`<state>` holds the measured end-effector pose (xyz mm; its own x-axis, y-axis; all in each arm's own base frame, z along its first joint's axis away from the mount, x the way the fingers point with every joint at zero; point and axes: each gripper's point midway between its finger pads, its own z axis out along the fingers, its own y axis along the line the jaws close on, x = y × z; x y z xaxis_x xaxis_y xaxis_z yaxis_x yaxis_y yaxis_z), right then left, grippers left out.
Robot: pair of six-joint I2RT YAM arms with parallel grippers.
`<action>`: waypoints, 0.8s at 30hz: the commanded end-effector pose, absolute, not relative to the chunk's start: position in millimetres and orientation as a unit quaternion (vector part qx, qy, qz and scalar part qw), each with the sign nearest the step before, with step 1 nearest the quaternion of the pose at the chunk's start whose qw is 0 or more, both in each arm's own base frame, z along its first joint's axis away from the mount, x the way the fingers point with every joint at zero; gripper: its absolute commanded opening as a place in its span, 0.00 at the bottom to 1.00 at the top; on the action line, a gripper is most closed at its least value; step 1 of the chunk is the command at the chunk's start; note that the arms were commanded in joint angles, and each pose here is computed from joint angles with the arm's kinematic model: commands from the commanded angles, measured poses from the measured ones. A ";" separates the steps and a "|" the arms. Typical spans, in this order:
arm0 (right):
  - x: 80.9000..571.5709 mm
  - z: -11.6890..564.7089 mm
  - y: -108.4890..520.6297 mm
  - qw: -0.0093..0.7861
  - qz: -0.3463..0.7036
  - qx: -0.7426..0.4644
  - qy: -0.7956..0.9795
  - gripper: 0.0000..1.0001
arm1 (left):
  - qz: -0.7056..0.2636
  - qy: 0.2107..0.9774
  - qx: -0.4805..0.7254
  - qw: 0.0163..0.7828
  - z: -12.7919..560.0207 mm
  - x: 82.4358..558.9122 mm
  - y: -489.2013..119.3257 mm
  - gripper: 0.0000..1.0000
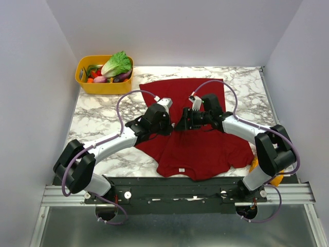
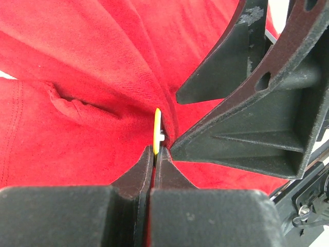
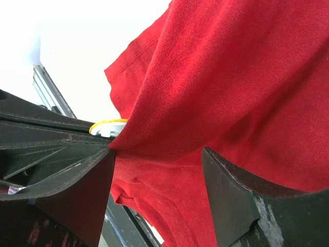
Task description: Pin the brooch onto the clothing
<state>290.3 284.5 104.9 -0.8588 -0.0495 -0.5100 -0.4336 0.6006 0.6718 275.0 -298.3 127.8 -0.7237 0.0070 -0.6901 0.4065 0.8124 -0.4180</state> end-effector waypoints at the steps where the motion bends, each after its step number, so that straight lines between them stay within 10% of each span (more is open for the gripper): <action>1: 289.1 105.6 293.6 0.223 0.433 -0.154 0.860 0.76 | -0.344 0.852 0.120 0.377 169.8 277.9 -318.2 0.00; 24: 288.7 95.2 275.9 0.248 0.385 -0.153 0.876 0.75 | -0.384 0.820 0.106 0.411 208.6 279.4 -312.8 0.00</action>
<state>294.3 281.8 112.0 -0.8310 -0.0488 -0.5541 -0.4639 0.6105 0.6420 275.5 -298.0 144.4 -0.7352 -0.0546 -0.6757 0.3885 0.7828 -0.4860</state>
